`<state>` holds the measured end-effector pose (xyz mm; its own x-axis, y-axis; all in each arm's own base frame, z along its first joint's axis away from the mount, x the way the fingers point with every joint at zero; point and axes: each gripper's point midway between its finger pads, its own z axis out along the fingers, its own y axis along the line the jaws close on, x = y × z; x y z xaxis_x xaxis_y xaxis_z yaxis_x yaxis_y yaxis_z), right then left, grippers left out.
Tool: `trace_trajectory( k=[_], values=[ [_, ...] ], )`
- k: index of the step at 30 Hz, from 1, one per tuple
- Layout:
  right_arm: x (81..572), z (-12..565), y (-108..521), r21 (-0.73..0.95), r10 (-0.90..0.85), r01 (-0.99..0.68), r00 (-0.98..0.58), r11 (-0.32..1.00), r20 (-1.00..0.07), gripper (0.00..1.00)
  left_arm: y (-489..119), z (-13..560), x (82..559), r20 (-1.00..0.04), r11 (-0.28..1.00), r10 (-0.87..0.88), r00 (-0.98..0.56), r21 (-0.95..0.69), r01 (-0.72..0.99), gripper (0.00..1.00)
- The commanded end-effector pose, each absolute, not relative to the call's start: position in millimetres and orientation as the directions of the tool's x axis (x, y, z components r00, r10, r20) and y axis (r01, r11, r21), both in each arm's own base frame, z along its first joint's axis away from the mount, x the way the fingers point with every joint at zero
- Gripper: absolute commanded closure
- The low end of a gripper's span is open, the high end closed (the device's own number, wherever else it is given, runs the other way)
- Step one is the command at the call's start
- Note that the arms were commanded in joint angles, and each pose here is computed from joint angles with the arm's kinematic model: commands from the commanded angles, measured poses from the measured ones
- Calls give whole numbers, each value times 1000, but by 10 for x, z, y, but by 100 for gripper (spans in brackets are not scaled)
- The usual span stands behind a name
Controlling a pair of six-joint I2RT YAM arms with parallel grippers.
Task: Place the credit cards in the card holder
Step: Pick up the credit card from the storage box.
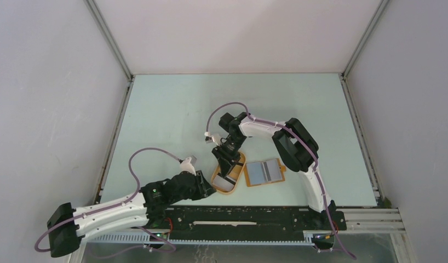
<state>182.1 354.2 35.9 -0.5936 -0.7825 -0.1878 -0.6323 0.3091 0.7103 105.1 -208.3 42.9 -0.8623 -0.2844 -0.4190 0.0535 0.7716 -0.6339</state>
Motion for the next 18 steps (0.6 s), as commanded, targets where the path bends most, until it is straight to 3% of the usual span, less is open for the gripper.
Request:
trace_trajectory(
  k=[1,5,18],
  values=[
    [1783,412,3585,713,-783,-638,-588,292,-205,42,-2196,478,1086,-401,748,-309,-862,-662,40,58],
    [1763,415,3590,721,-783,-630,-589,289,-201,41,-2278,501,1138,-403,738,-321,-857,-673,41,54],
    [1633,655,3657,791,-778,-574,-589,212,-219,42,-2326,503,1269,-434,747,-349,-831,-664,32,55]
  ],
)
